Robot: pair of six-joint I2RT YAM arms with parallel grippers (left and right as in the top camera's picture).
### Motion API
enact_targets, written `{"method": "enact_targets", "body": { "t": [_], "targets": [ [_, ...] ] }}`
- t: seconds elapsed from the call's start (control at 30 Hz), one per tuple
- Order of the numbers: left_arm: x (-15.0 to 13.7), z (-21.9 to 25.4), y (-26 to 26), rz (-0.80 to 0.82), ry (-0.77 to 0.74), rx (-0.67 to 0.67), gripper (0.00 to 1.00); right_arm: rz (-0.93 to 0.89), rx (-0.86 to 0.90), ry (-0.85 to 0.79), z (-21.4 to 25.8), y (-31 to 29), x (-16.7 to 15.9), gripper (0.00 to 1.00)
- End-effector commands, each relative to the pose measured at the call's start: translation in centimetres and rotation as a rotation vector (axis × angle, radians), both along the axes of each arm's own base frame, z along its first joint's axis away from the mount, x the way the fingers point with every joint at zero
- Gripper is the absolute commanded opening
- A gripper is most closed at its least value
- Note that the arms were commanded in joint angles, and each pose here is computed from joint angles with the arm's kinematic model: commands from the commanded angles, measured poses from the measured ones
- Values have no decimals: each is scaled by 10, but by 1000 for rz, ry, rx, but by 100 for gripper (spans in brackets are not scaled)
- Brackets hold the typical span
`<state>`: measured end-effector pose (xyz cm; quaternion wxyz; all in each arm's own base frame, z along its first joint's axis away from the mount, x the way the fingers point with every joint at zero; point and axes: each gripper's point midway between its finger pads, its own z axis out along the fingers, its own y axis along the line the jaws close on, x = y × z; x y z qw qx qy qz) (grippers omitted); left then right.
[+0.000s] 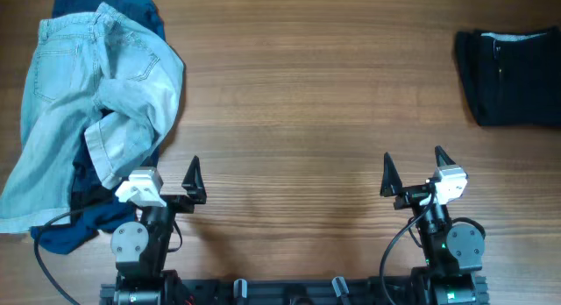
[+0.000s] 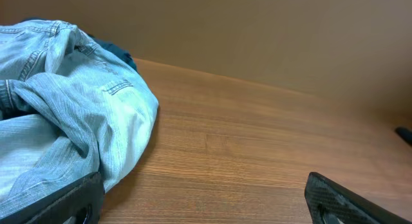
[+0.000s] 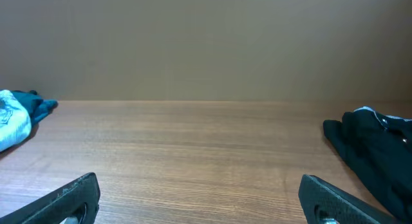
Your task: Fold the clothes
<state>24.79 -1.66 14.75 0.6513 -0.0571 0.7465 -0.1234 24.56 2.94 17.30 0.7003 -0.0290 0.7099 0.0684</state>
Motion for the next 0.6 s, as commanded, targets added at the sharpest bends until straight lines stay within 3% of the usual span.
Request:
{"method": "enact_targets", "body": {
  "t": [0.0,0.57],
  "targets": [
    [0,-2,4,18,3,-8,100,-14,-1,-4,1,-3,0,100],
    [0,-2,4,18,3,-8,100,-14,4,-4,1,-3,0,100]
  ]
}}
